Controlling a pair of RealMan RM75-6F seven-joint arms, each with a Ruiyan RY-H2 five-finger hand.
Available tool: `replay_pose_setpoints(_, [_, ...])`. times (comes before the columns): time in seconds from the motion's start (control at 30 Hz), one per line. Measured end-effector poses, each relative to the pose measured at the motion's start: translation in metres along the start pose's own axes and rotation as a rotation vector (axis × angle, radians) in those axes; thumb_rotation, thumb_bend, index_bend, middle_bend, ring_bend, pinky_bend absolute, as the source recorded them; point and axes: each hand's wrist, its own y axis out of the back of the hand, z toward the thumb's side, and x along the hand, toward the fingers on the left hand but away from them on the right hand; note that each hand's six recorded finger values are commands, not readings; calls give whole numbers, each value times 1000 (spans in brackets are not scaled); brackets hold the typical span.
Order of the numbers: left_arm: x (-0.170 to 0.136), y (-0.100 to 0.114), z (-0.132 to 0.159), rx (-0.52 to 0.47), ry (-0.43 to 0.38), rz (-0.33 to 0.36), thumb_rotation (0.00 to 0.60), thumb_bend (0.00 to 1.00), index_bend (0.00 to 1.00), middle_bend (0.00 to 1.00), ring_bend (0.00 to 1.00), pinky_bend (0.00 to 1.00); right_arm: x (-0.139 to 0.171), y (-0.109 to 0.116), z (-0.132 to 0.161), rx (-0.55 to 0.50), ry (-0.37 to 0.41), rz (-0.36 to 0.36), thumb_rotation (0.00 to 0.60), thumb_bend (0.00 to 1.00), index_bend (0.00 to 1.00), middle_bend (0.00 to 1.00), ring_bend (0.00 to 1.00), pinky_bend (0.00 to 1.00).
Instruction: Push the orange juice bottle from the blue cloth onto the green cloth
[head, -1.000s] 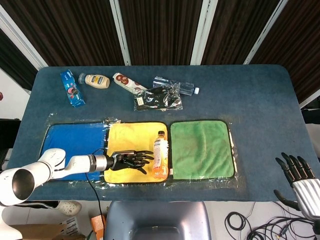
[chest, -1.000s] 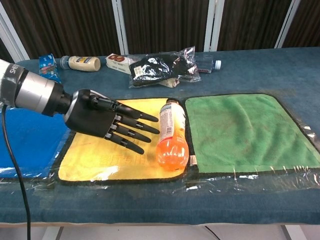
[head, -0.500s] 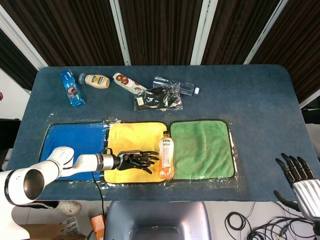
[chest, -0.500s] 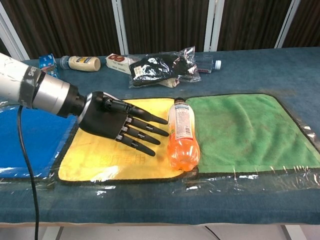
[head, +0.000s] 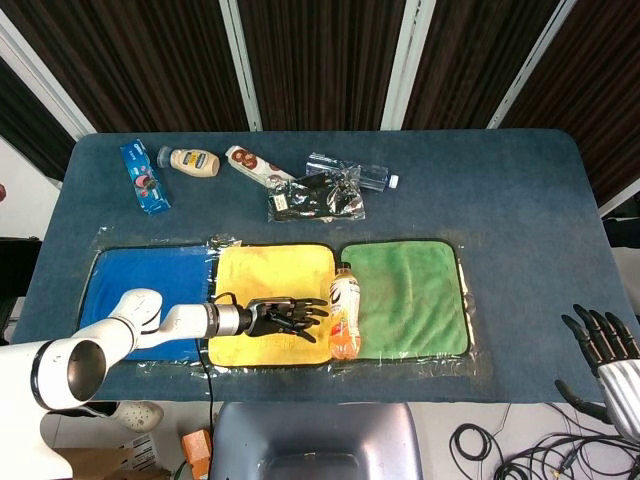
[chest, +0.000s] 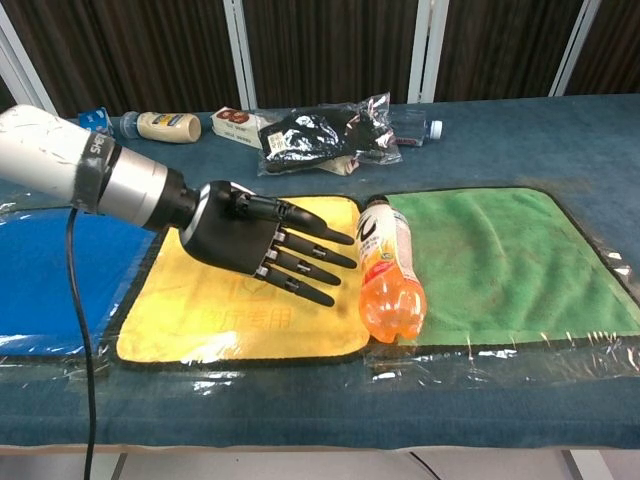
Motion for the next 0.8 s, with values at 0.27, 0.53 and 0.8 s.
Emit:
replay_pose_setpoints(0.27, [6,-5,6,-25,-16,-34,600,492,0,47,27,237,2,3,-2,-8,3,-5,600,189,0,0,0,0])
replay_pose_setpoints(0.53, [15,-7,8,-62,-28,-45,600,491,0,48,27,235,5,6,-3,-19,9,-15,600,189,0,0,0,0])
replay_pose_setpoints(0.8, [26,-19,6,-63,-15,-79,600,491,0,47,27,234,4,5,-1,-21,26,-9,600,189,0,0,0,0])
